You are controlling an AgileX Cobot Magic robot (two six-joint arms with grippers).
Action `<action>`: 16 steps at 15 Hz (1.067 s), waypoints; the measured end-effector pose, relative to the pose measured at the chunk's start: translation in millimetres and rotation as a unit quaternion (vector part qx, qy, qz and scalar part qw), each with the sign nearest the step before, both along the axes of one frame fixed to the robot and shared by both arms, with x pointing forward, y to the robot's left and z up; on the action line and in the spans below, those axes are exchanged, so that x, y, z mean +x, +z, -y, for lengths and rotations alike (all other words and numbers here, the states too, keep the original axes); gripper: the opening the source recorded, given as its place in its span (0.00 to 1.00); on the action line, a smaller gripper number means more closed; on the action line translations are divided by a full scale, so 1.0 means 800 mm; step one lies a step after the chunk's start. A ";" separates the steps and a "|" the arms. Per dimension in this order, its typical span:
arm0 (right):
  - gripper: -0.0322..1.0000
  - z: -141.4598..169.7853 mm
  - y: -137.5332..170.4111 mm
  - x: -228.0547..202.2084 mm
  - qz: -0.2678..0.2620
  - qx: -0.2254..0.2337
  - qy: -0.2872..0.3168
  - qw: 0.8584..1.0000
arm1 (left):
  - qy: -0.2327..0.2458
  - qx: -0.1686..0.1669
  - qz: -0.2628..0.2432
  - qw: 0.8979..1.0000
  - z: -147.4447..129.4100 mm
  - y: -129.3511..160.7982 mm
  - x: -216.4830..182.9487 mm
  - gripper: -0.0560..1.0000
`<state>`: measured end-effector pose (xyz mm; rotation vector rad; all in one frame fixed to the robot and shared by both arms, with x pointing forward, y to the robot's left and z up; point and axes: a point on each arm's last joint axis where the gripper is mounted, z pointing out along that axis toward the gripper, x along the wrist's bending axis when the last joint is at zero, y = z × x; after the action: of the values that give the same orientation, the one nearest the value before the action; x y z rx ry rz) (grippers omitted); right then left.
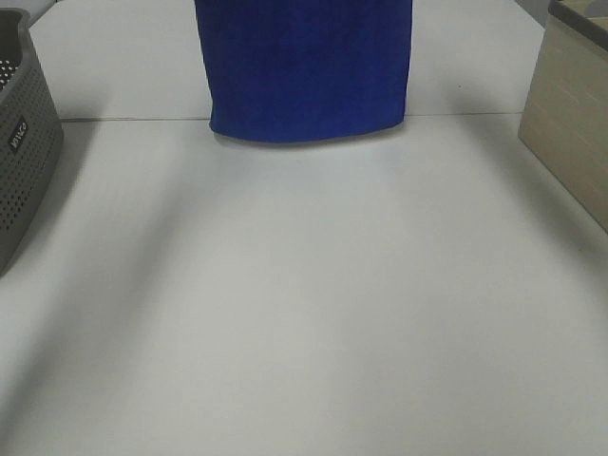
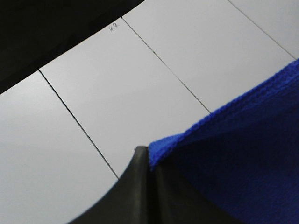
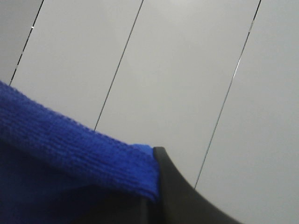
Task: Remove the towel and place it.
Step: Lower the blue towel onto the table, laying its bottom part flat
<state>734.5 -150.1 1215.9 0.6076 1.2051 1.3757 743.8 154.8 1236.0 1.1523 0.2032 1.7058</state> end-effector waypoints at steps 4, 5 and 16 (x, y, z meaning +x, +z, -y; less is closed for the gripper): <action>0.05 0.008 -0.014 0.010 -0.037 0.020 -0.006 0.999 | 0.005 -0.005 -0.029 1.000 0.002 -0.024 0.015 0.05; 0.05 0.009 -0.016 0.011 -0.047 0.023 -0.008 0.999 | 0.005 -0.006 -0.030 1.000 0.002 -0.024 0.016 0.05; 0.05 0.013 -0.041 0.015 -0.184 0.059 -0.035 0.981 | 0.039 -0.039 -0.113 0.992 0.011 -0.037 0.020 0.05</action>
<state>746.4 -160.6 1182.8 1.0131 1.3844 1.3162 760.2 146.1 1206.5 1.2929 0.4564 1.6176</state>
